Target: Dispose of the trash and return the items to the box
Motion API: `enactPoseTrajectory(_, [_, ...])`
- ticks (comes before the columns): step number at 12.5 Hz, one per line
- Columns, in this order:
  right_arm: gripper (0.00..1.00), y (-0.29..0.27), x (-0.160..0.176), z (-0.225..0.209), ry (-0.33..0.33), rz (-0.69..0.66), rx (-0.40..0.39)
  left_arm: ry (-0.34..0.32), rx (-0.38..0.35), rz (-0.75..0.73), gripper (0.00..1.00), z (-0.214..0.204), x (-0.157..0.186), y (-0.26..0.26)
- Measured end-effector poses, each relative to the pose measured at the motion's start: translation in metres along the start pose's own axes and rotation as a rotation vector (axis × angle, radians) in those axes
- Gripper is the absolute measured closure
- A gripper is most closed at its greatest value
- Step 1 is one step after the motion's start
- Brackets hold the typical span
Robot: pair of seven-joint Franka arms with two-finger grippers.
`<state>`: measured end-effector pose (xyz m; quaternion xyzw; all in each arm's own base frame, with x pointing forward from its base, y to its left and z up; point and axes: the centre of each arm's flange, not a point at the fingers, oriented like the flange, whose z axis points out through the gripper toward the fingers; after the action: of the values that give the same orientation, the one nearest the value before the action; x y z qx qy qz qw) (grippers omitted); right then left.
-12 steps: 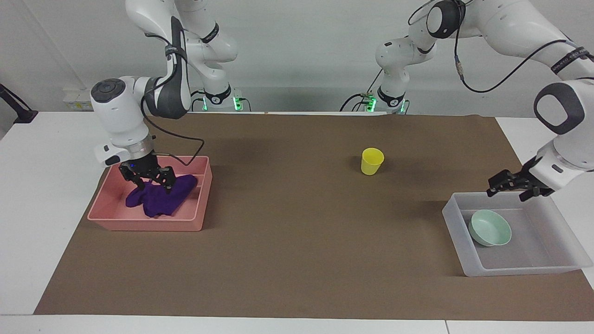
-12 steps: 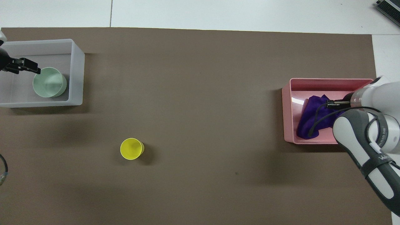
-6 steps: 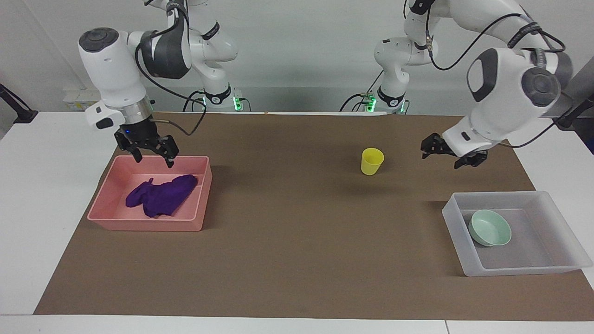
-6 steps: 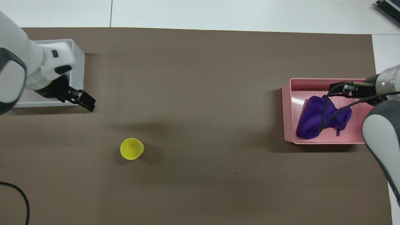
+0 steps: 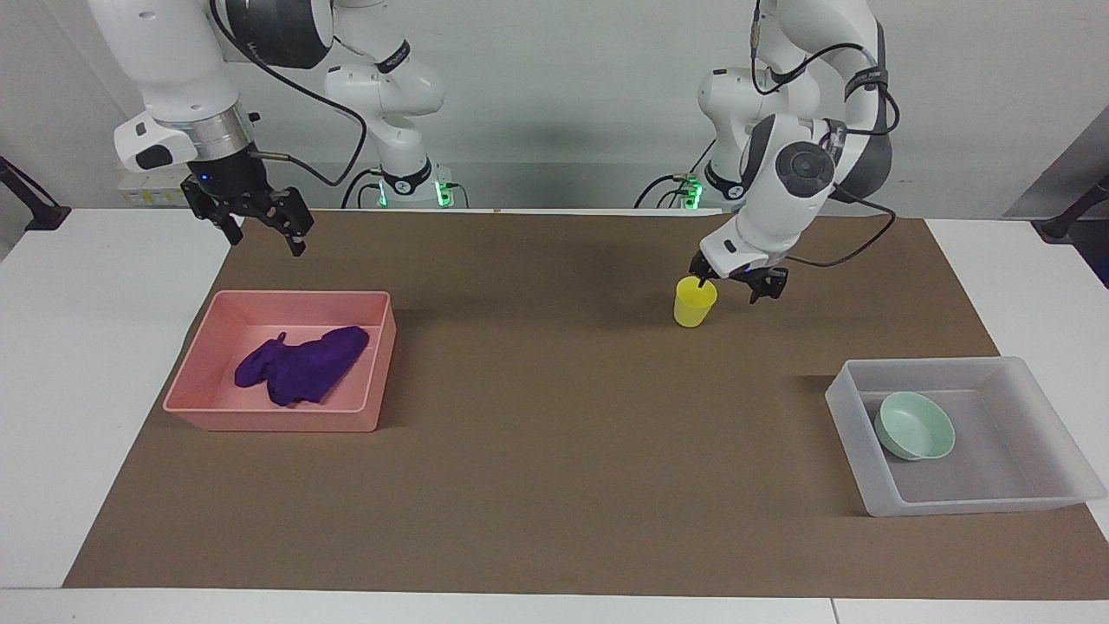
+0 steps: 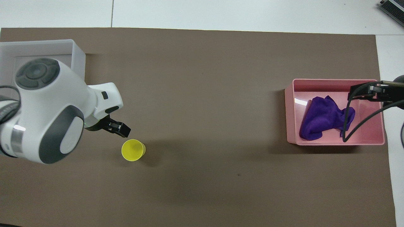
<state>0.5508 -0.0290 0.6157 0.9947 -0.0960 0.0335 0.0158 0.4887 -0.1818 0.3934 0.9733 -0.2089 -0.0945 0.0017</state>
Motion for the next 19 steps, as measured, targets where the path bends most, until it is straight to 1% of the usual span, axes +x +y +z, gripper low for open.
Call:
enactPoseTrajectory(1, [0.00,0.000,0.001,0.002,-0.003,-0.009,-0.001,-0.003,0.002,0.007,0.00,0.015,-0.003,0.004])
enactPoseTrajectory(3, [0.00,0.000,0.002,0.004,-0.007,-0.022,-0.002,-0.019,0.005,0.029,0.00,0.031,-0.006,0.015])
enactPoseTrajectory(5, [0.00,0.002,0.002,0.001,-0.004,-0.030,-0.001,-0.039,0.005,0.037,0.29,0.041,-0.008,0.019])
enactPoseTrajectory(7, [0.00,0.005,0.001,-0.005,-0.015,-0.033,-0.003,-0.051,0.002,0.035,0.56,0.047,-0.007,0.018])
enactPoseTrajectory(8, [0.00,0.005,0.000,-0.006,-0.019,-0.033,-0.003,-0.058,0.000,0.031,0.67,0.051,-0.006,0.015])
enactPoseTrajectory(9, [0.00,0.005,0.000,-0.006,-0.022,-0.033,-0.004,-0.065,-0.002,0.025,0.81,0.055,-0.005,0.012])
enactPoseTrajectory(10, [0.00,0.005,0.000,-0.005,-0.025,-0.035,-0.004,-0.068,-0.005,0.020,0.96,0.058,-0.003,0.009])
enactPoseTrajectory(12, [0.00,0.005,-0.002,-0.004,-0.037,-0.044,-0.006,-0.060,-0.006,0.015,0.96,0.046,0.004,0.005])
enactPoseTrajectory(14, [0.00,0.002,-0.008,-0.001,-0.091,-0.059,-0.012,-0.072,-0.013,-0.002,0.96,-0.005,0.012,-0.004])
enactPoseTrajectory(15, [0.00,0.002,-0.009,-0.001,-0.097,-0.073,-0.013,-0.079,-0.019,-0.023,0.96,-0.040,0.013,-0.017])
enactPoseTrajectory(17, [0.00,0.001,-0.009,-0.001,-0.098,-0.090,-0.012,-0.065,-0.029,-0.066,0.96,-0.098,0.009,-0.054])
enactPoseTrajectory(19, [0.00,-0.002,-0.010,-0.001,-0.098,-0.094,-0.012,-0.008,-0.017,-0.086,0.96,-0.140,0.002,-0.112])
